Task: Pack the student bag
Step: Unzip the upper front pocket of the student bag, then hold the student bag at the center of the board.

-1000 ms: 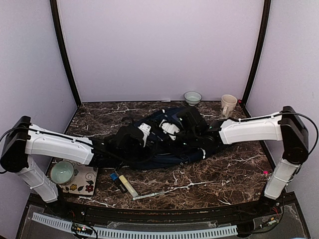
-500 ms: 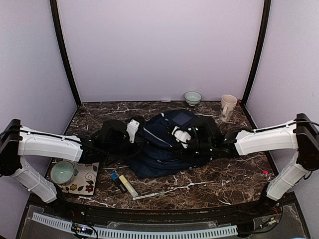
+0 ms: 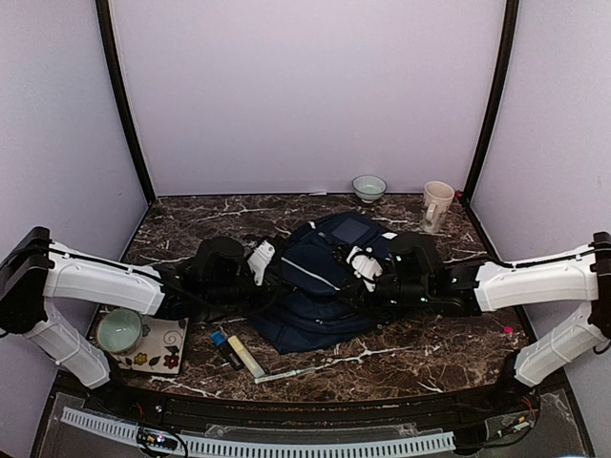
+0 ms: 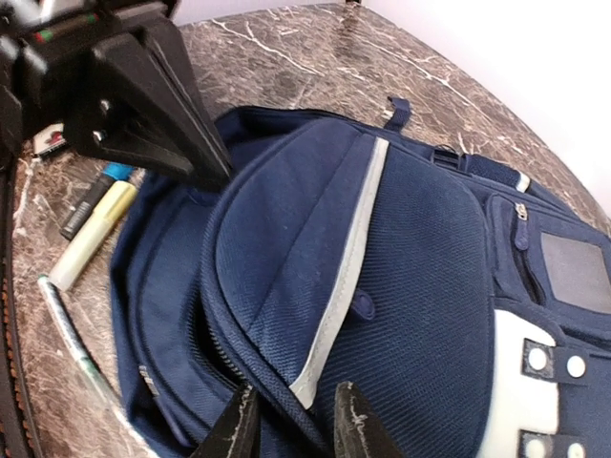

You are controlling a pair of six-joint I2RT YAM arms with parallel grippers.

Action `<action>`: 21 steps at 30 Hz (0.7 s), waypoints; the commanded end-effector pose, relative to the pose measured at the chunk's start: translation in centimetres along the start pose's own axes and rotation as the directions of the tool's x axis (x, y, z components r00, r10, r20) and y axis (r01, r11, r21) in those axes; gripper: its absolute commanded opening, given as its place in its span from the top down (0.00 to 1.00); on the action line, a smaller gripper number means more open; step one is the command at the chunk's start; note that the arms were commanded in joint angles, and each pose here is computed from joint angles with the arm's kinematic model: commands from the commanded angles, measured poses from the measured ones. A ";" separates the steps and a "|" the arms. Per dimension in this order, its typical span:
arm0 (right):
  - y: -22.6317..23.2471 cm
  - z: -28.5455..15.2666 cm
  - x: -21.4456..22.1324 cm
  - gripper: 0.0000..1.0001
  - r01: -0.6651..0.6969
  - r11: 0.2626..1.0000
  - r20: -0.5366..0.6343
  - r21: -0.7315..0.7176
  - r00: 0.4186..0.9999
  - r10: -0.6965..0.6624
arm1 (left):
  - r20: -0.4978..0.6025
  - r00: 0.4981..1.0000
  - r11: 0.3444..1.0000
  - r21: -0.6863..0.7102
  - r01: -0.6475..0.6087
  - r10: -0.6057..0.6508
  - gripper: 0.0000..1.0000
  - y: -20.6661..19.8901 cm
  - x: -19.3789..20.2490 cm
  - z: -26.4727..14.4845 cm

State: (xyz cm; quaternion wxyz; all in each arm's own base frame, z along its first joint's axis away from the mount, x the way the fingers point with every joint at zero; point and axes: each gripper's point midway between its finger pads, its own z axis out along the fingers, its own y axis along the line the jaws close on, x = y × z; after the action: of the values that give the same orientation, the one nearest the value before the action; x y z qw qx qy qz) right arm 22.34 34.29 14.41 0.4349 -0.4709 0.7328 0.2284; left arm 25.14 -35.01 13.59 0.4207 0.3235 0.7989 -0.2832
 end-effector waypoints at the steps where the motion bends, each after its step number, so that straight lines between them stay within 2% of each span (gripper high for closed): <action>1: 3.1 -0.7 -3.5 0.70 0.000 0.996 0.114 -0.090 0.993 0.010 | 0.012 0.999 0.993 0.114 -0.034 0.033 1.00 -2.9 0.2 1.0; 6: 5.4 -0.2 -3.9 0.63 0.026 0.990 0.104 -0.137 0.995 -0.011 | 0.007 0.999 0.987 0.154 -0.049 0.048 1.00 -4.8 0.0 1.9; 16: 4.7 1.5 -3.2 0.54 0.029 0.995 0.053 -0.091 0.998 -0.025 | 0.014 0.998 0.979 0.193 -0.066 0.065 1.00 -5.8 0.1 2.0; 21: 4.4 2.4 -3.4 0.53 0.004 0.997 0.037 -0.074 0.999 -0.001 | 0.026 0.997 0.980 0.187 -0.072 0.069 1.00 -5.7 0.2 1.8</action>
State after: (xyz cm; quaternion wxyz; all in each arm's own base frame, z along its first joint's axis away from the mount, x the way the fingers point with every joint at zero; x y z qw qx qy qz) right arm 19.15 38.66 14.51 0.4159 -0.4994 0.7132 0.2626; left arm 21.62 -39.20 11.78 0.3795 0.3821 0.7753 -0.3299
